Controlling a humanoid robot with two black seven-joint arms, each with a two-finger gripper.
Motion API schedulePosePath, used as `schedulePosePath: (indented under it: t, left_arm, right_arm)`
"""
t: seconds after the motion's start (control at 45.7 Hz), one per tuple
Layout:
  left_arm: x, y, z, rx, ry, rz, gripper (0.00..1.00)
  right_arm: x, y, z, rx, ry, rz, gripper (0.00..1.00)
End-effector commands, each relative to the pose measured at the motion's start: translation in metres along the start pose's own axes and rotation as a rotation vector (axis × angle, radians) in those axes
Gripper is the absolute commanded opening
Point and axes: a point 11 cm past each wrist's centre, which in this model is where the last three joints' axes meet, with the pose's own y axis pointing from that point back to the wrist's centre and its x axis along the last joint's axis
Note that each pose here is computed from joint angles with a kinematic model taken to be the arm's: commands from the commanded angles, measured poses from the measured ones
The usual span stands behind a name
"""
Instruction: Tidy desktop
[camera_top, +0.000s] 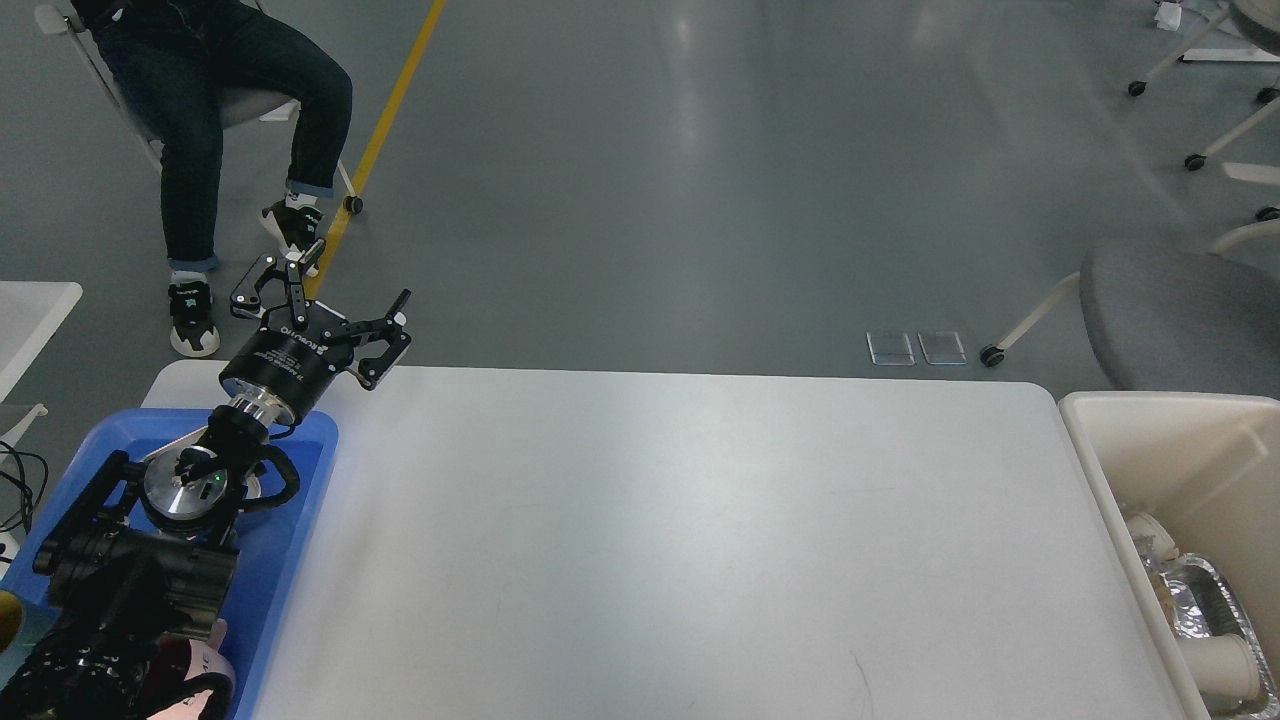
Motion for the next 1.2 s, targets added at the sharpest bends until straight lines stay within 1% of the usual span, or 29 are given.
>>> schedulePosePath:
  t: [0.0, 0.088, 0.263, 0.285, 0.394, 0.569, 0.723, 0.898, 1.007, 1.183]
  left_arm:
    - [0.003, 0.005, 0.014, 0.003, -0.044, 0.015, 0.97]
    - [0.003, 0.007, 0.019, 0.002, -0.052, 0.018, 0.97]
    - [0.002, 0.007, 0.018, 0.016, -0.057, 0.013, 0.97]
    - [0.002, 0.008, 0.021, 0.014, -0.062, 0.012, 0.97]
    - [0.001, 0.009, 0.023, 0.019, -0.078, -0.005, 0.97]
    - [-0.001, 0.007, 0.019, 0.036, -0.087, -0.01, 0.97]
    - [-0.001, 0.006, 0.016, 0.038, -0.081, -0.013, 0.97]
    - [-0.002, 0.004, 0.01, 0.044, -0.072, -0.018, 0.97]
    - [-0.002, 0.002, 0.004, 0.051, -0.062, -0.022, 0.97]
    - [-0.004, 0.0, -0.009, 0.082, -0.061, -0.034, 0.97]
  right_arm:
    - [0.011, -0.005, -0.05, 0.092, -0.025, 0.023, 1.0]
    - [0.009, -0.006, -0.076, 0.139, -0.05, 0.017, 1.0]
    - [-0.006, -0.004, -0.101, 0.188, -0.088, -0.015, 1.0]
    - [-0.02, -0.003, -0.119, 0.22, -0.121, -0.043, 1.0]
    - [-0.07, 0.004, -0.151, 0.269, -0.205, -0.146, 1.0]
    - [-0.138, 0.023, -0.181, 0.308, -0.283, -0.305, 1.0]
    - [-0.202, 0.058, -0.205, 0.323, -0.424, -0.523, 1.0]
    - [-0.254, 0.095, -0.214, 0.303, -0.55, -0.701, 1.0]
    - [-0.28, 0.117, -0.221, 0.338, -0.585, -0.794, 1.0]
    - [-0.314, 0.147, -0.227, 0.362, -0.648, -0.883, 1.0]
